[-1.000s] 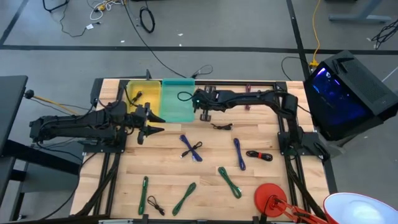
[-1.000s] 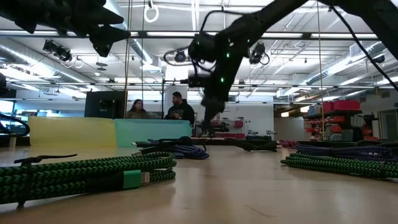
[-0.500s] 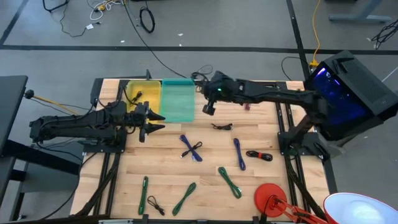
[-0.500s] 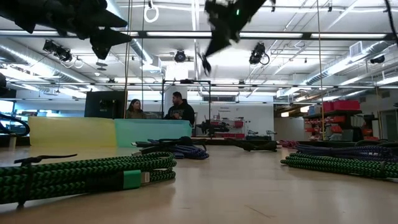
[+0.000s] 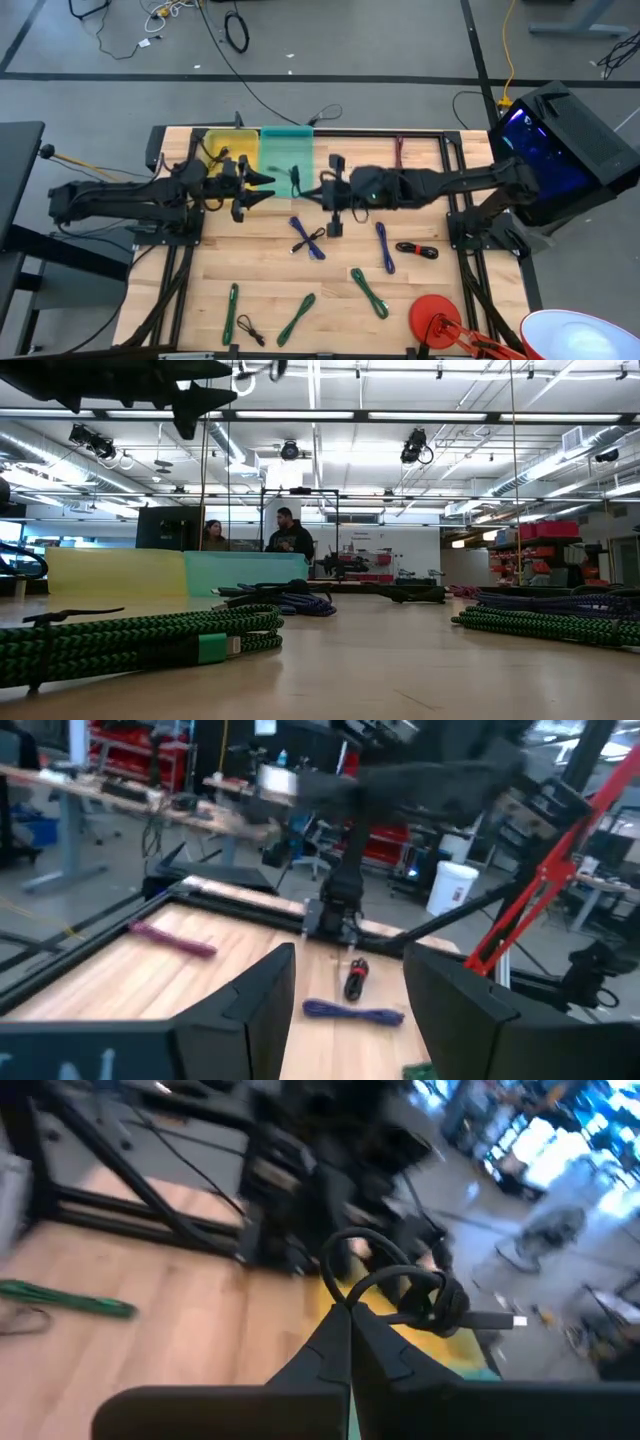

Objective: Pick & Place USB Port
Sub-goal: Put the black charger cable into the yellow bin

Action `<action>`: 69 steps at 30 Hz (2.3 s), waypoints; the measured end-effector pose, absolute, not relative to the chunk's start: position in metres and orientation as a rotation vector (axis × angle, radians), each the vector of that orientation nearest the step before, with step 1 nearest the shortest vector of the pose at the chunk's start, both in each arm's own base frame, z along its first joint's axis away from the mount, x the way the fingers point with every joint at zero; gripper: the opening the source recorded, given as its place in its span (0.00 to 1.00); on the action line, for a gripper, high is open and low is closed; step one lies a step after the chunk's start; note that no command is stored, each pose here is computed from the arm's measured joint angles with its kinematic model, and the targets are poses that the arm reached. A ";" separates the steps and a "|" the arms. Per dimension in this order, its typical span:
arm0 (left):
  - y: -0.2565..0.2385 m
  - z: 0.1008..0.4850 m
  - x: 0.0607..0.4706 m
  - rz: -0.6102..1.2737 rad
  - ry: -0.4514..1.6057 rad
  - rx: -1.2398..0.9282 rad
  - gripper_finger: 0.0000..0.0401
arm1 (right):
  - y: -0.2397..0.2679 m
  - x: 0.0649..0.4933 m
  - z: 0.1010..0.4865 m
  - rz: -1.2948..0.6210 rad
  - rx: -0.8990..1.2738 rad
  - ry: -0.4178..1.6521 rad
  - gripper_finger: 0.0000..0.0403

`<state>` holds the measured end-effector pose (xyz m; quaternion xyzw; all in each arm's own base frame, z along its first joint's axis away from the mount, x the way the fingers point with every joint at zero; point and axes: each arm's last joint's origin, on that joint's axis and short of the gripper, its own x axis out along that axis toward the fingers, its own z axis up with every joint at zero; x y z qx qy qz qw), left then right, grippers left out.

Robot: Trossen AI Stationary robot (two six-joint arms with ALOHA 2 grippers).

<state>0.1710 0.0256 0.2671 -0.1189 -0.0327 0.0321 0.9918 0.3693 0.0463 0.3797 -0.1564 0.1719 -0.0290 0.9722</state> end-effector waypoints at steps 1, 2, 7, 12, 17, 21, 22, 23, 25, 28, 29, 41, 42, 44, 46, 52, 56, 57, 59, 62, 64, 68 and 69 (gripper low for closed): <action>0.026 0.266 0.173 0.050 -0.061 -0.243 0.48 | 0.052 0.369 0.380 -0.048 -0.333 0.342 0.00; 0.026 0.266 0.176 0.034 -0.067 -0.245 0.48 | 0.057 0.368 0.380 -0.057 -0.351 0.342 0.00; 0.025 0.264 0.186 -0.058 -0.088 -0.276 0.48 | 0.074 0.367 0.376 -0.138 -0.427 0.362 0.00; 0.024 0.269 0.191 -0.134 -0.154 -0.291 0.48 | 0.080 0.371 0.364 -0.156 -0.469 0.309 0.00; 0.024 0.272 0.191 -0.143 -0.189 -0.308 0.48 | 0.080 0.374 0.349 -0.174 -0.498 0.244 0.00; 0.024 0.276 0.190 -0.155 -0.224 -0.325 0.48 | 0.080 0.375 0.342 -0.187 -0.534 0.177 0.00; 0.023 0.276 0.190 -0.157 -0.230 -0.329 0.48 | 0.080 0.375 0.340 -0.181 -0.543 0.160 0.00; 0.023 0.278 0.189 -0.167 -0.247 -0.335 0.48 | 0.081 0.375 0.339 -0.172 -0.547 0.142 0.00; 0.023 0.283 0.188 -0.192 -0.291 -0.344 0.48 | 0.081 0.375 0.336 -0.166 -0.552 0.106 0.00; 0.023 0.284 0.187 -0.189 -0.302 -0.354 0.48 | 0.082 0.379 0.327 -0.212 -0.599 0.110 0.00; 0.023 0.284 0.187 -0.185 -0.305 -0.360 0.48 | 0.083 0.380 0.326 -0.203 -0.620 0.105 0.00; 0.025 0.280 0.198 -0.204 -0.338 -0.478 0.48 | 0.087 0.394 0.318 -0.234 -0.736 0.028 0.00; 0.025 0.280 0.199 -0.214 -0.345 -0.485 0.48 | 0.086 0.394 0.317 -0.250 -0.744 0.037 0.00; 0.026 0.279 0.202 -0.233 -0.361 -0.496 0.48 | 0.086 0.395 0.316 -0.257 -0.750 0.042 0.00; 0.026 0.279 0.205 -0.245 -0.380 -0.508 0.48 | 0.085 0.395 0.316 -0.223 -0.734 0.033 0.00; 0.025 0.275 0.212 -0.290 -0.409 -0.545 0.48 | 0.080 0.398 0.310 -0.230 -0.737 0.084 0.00; 0.025 0.273 0.215 -0.326 -0.404 -0.560 0.48 | 0.074 0.399 0.308 -0.247 -0.737 0.106 0.00; 0.025 0.272 0.216 -0.331 -0.400 -0.560 0.48 | 0.072 0.399 0.308 -0.251 -0.729 0.106 0.00; 0.025 0.271 0.217 -0.329 -0.394 -0.561 0.47 | 0.070 0.400 0.308 -0.248 -0.715 0.108 0.00; 0.025 0.271 0.217 -0.324 -0.399 -0.542 0.43 | 0.065 0.401 0.305 -0.241 -0.695 0.120 0.00; 0.025 0.270 0.217 -0.312 -0.397 -0.539 0.35 | 0.063 0.402 0.304 -0.246 -0.689 0.129 0.00; 0.027 0.270 0.217 -0.289 -0.408 -0.487 0.07 | 0.062 0.402 0.302 -0.245 -0.672 0.141 0.00; 0.027 0.270 0.217 -0.286 -0.406 -0.484 0.06 | 0.062 0.402 0.301 -0.241 -0.668 0.151 0.00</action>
